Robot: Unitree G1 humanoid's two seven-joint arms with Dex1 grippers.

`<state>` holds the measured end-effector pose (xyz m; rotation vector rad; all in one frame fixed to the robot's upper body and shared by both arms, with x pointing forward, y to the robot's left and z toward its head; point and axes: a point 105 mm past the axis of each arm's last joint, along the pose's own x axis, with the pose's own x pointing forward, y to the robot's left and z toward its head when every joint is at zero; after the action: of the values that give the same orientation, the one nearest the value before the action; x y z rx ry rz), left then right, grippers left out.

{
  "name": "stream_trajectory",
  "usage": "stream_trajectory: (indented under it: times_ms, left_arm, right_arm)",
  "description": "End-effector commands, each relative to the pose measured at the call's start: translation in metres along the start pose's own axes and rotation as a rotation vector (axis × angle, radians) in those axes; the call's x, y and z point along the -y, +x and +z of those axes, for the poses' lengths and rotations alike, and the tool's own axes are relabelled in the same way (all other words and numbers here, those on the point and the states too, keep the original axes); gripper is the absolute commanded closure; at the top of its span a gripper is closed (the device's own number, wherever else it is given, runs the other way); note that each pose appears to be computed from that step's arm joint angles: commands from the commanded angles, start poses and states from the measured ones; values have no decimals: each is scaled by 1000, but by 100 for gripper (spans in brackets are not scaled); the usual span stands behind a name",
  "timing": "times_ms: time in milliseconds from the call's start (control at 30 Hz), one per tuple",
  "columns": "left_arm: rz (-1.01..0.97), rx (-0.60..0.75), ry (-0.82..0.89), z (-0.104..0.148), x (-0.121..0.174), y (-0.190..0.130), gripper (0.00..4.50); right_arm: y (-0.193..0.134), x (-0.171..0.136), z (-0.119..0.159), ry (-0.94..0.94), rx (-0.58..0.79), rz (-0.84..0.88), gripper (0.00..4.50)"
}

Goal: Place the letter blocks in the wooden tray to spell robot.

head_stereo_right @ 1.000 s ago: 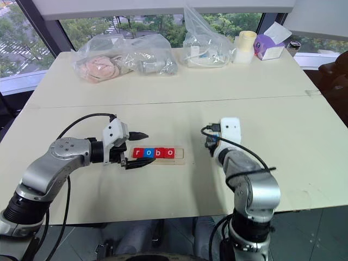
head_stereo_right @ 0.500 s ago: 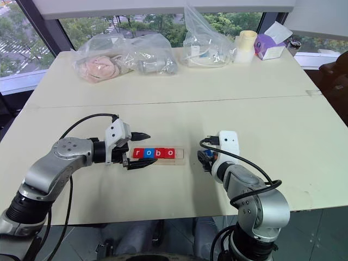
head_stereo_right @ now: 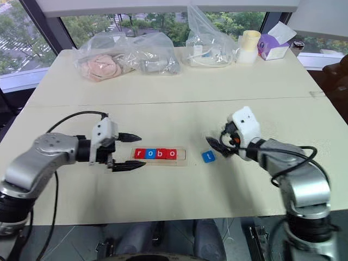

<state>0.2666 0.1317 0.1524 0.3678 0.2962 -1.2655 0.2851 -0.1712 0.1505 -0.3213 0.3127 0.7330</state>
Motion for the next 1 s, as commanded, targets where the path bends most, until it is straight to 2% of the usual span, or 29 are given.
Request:
stream_trajectory:
  times_ms: [33, 167, 267, 600, 700, 800, 867, 1000]
  left_arm:
    - [-110, 19, 43, 18, 16, -9, 0]
    - [-116, -8, 63, 22, 16, -14, 0]
    - [-91, -19, 65, 21, 14, -16, 0]
    - [-36, -30, 30, 16, 22, -18, 0]
    - [-17, -40, 21, 14, 23, -22, 0]
    - [-3, -48, 13, 12, 24, -25, 0]
    - [6, -56, 8, 10, 24, -27, 0]
    - [28, -61, 3, 7, 21, -28, 0]
  right_arm:
    - [-4, -9, -13, -172, 27, 276, 3]
    - [1, 5, -30, -263, 4, 386, 3]
    - [10, 5, -36, -364, -18, 462, 3]
    - [39, 15, -47, -411, -41, 606, 3]
    - [41, 17, -48, -418, -48, 663, 90]
    - [43, 18, -43, -411, -30, 672, 249]
    - [44, 16, -39, -407, -19, 675, 336]
    - [47, 13, -15, -400, 34, 627, 337]
